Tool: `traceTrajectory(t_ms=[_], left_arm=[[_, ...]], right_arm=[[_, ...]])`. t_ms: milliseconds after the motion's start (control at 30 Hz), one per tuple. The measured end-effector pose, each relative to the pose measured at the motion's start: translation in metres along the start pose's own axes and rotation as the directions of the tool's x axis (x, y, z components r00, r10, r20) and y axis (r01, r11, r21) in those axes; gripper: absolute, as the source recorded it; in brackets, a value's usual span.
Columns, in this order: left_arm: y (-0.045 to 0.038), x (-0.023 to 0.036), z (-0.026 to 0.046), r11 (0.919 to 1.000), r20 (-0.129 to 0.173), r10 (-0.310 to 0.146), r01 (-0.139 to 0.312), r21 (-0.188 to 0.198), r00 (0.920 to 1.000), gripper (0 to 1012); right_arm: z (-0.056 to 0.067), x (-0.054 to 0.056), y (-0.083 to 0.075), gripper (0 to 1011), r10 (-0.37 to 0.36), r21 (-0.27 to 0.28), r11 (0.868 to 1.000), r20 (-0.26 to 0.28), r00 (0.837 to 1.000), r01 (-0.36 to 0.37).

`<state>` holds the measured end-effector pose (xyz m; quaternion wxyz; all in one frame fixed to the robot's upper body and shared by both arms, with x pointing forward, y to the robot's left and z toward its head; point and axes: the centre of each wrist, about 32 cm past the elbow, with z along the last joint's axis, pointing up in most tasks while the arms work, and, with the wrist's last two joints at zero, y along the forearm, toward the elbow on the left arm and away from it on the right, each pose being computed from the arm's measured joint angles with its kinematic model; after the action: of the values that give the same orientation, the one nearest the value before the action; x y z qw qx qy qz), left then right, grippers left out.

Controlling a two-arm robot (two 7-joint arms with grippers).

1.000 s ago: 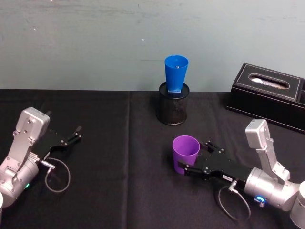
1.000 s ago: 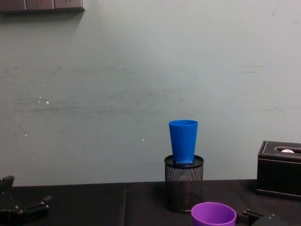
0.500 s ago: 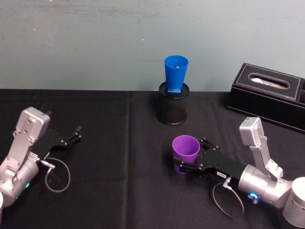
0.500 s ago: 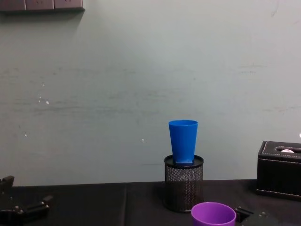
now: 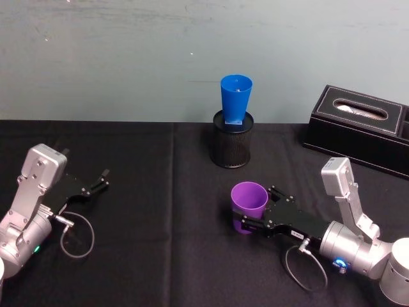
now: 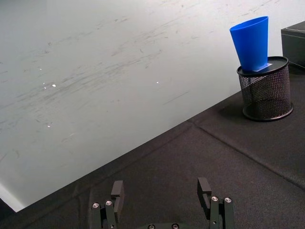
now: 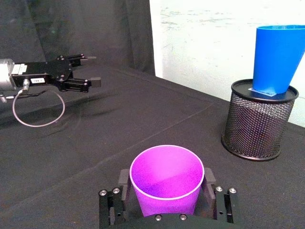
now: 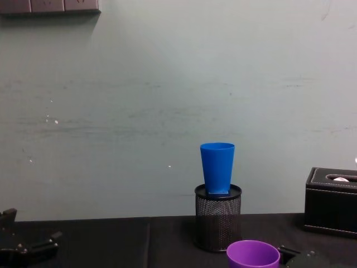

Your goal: Pick up one cup with a gripper and tap it against the other cup.

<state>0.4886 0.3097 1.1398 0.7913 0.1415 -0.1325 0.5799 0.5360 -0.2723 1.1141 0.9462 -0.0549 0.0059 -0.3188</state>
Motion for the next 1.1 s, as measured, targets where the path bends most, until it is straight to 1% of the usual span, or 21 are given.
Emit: traceTrajectory(t_ms=[100,167,267,500,700,900,933,1033,1067,1100], left_arm=[[0.0000,0.0000,0.0000,1.0000,0.000,0.000,0.000,0.000,1.0000,1011],[0.0000,0.0000,0.0000,1.0000,0.000,0.000,0.000,0.000,1.0000,1011],[0.0000,0.0000,0.0000,1.0000,0.000,0.000,0.000,0.000,1.0000,1011],[0.0000,0.0000,0.0000,1.0000,0.000,0.000,0.000,0.000,1.0000,1012],[0.0000,0.0000,0.0000,1.0000,0.000,0.000,0.000,0.000,1.0000,1012],[0.0000,0.0000,0.0000,1.0000,0.000,0.000,0.000,0.000,1.0000,1011],[0.0000,0.0000,0.0000,1.0000,0.000,0.000,0.000,0.000,1.0000,1011],[0.0000,0.0000,0.0000,1.0000,0.000,0.000,0.000,0.000,1.0000,1011],[0.0000,0.0000,0.0000,1.0000,0.000,0.000,0.000,0.000,1.0000,1011],[0.0000,0.0000,0.0000,1.0000,0.000,0.000,0.000,0.000,1.0000,1011]], right_arm=[[0.000,0.000,0.000,909,0.000,0.000,1.000,0.000,1.000,0.000],[0.000,0.000,0.000,824,0.000,0.000,1.000,0.000,1.000,0.000],[0.000,0.000,0.000,775,0.000,0.000,1.000,0.000,1.000,0.000],[0.000,0.000,0.000,738,0.000,0.000,1.000,0.000,1.000,0.000],[0.002,0.000,-0.001,729,0.001,-0.002,1.000,0.000,1.000,-0.001],[0.016,0.000,-0.002,729,-0.012,-0.009,1.000,0.003,1.000,0.012],[0.020,0.000,-0.002,729,-0.015,-0.011,1.000,0.003,1.000,0.015],[0.028,0.000,-0.002,729,-0.017,-0.010,1.000,0.006,1.000,0.017],[0.034,0.000,-0.002,729,-0.017,-0.011,1.000,0.008,1.000,0.017],[0.037,0.000,-0.002,729,-0.017,-0.010,1.000,0.009,1.000,0.017]])
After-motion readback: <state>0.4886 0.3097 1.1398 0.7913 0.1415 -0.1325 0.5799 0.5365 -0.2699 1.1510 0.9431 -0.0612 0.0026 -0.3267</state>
